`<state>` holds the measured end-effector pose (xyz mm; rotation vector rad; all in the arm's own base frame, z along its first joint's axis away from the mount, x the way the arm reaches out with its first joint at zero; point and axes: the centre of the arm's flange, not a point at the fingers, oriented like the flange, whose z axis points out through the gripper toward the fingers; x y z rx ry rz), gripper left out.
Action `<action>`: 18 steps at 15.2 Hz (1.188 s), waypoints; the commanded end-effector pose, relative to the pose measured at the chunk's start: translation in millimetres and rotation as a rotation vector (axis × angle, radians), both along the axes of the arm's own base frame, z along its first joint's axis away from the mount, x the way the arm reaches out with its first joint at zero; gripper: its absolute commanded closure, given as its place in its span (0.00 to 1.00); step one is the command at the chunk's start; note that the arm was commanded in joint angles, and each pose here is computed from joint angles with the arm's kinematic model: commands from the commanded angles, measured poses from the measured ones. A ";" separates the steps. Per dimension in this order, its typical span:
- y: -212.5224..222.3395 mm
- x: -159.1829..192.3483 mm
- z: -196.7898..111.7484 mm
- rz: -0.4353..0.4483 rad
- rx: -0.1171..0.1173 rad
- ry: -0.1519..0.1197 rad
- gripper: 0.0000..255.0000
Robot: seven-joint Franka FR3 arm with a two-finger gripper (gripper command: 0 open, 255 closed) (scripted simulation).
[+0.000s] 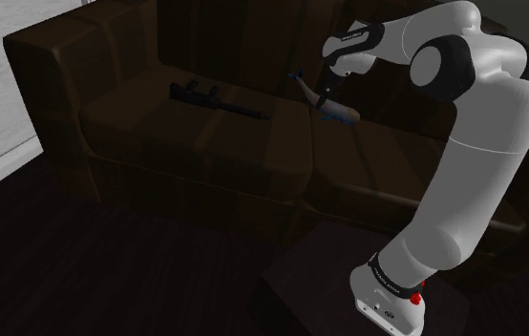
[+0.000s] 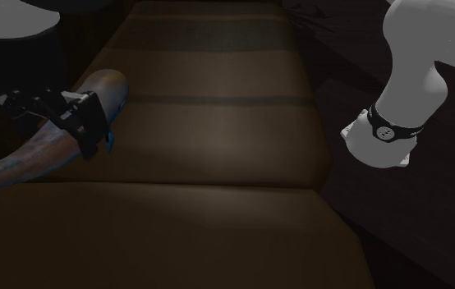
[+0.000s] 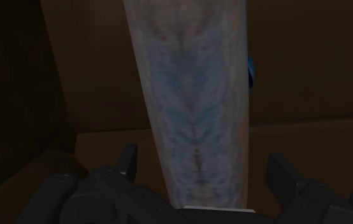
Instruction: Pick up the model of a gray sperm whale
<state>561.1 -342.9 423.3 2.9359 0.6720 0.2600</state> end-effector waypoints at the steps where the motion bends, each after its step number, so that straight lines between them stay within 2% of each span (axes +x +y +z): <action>1: -0.1 0.3 -2.0 0.000 0.000 0.000 0.00; 2: 0.3 0.2 -2.2 0.000 0.000 0.000 1.00; 11: -0.1 0.3 -2.0 0.000 0.000 0.000 1.00; 18: -0.1 0.3 35.0 0.000 0.000 0.000 1.00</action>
